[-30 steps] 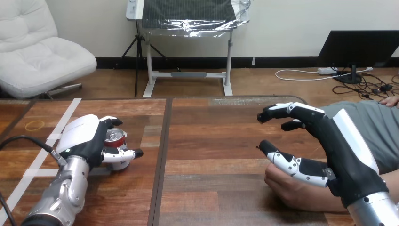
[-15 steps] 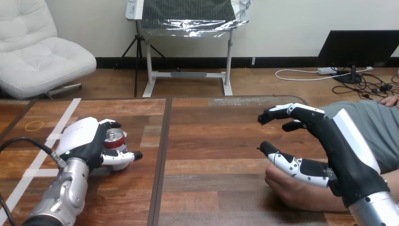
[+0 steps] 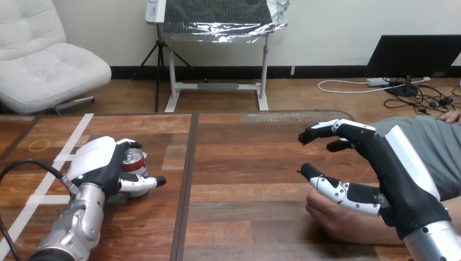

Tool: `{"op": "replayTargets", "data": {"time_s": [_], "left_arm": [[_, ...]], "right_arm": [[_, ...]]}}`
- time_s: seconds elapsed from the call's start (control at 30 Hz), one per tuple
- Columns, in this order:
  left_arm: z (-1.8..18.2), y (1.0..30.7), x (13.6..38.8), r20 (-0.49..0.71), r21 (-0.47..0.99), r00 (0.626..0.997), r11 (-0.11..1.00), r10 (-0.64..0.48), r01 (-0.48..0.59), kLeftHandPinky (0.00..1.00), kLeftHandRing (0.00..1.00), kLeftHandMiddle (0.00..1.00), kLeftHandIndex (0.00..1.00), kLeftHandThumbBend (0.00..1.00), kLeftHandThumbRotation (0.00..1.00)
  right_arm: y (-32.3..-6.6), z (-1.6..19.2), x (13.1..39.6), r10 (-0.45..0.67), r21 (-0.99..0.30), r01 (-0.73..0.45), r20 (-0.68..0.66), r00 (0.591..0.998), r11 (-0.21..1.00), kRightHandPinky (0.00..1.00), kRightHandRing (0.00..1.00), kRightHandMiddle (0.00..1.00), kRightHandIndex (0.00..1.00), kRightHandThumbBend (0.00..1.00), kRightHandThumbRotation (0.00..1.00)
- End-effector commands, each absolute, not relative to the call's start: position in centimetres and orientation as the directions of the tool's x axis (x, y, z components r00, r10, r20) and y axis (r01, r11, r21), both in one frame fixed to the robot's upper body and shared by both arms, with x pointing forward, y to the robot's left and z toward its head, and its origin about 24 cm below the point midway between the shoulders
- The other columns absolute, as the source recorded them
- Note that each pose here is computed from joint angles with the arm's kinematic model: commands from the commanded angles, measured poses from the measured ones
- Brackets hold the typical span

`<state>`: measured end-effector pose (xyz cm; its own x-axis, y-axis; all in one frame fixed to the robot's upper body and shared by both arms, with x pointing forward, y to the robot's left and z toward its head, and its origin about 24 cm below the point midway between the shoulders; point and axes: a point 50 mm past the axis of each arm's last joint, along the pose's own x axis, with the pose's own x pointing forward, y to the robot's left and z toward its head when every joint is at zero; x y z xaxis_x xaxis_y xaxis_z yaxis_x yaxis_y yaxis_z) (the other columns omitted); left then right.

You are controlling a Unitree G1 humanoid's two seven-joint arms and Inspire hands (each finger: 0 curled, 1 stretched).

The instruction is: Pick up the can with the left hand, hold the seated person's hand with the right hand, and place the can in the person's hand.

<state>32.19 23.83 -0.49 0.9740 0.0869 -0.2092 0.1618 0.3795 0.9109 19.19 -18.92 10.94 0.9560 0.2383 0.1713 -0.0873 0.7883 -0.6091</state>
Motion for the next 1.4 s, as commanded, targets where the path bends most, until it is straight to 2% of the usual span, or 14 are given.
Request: {"op": "replayTargets", "data": {"time_s": [0.0,0.47,0.87,1.13,1.37], "left_arm": [[1.81,23.39,34.02,-0.127,0.924,0.989,0.373,0.079,0.089,0.7,0.77,0.8,0.79,0.82,0.4],[1.98,23.59,33.91,-0.104,0.906,0.992,0.418,0.076,0.063,0.68,0.74,0.77,0.76,0.74,0.26],[2.16,23.72,33.91,-0.078,0.903,0.993,0.428,0.084,0.034,0.59,0.65,0.7,0.69,0.72,0.05],[2.22,23.81,33.84,-0.06,0.891,0.994,0.454,0.088,0.014,0.5,0.56,0.61,0.62,0.71,0.01],[2.29,23.87,33.73,-0.042,0.889,0.996,0.457,0.078,0.002,0.47,0.52,0.57,0.58,0.69,0.0]], "right_arm": [[-18.74,13.37,19.87,0.265,-0.637,-0.033,0.272,0.925,0.77,0.7,0.79,0.75,0.62,0.5,0.0],[-18.68,13.39,19.87,0.261,-0.633,-0.033,0.27,0.927,0.773,0.7,0.79,0.74,0.62,0.51,0.0],[-18.67,13.43,19.88,0.261,-0.641,-0.029,0.27,0.927,0.767,0.71,0.79,0.74,0.62,0.51,0.0],[-18.65,13.42,19.89,0.264,-0.644,-0.03,0.269,0.926,0.765,0.71,0.79,0.73,0.62,0.51,0.0],[-18.64,13.42,19.9,0.265,-0.643,-0.033,0.267,0.927,0.765,0.71,0.79,0.73,0.62,0.51,0.0]]}}
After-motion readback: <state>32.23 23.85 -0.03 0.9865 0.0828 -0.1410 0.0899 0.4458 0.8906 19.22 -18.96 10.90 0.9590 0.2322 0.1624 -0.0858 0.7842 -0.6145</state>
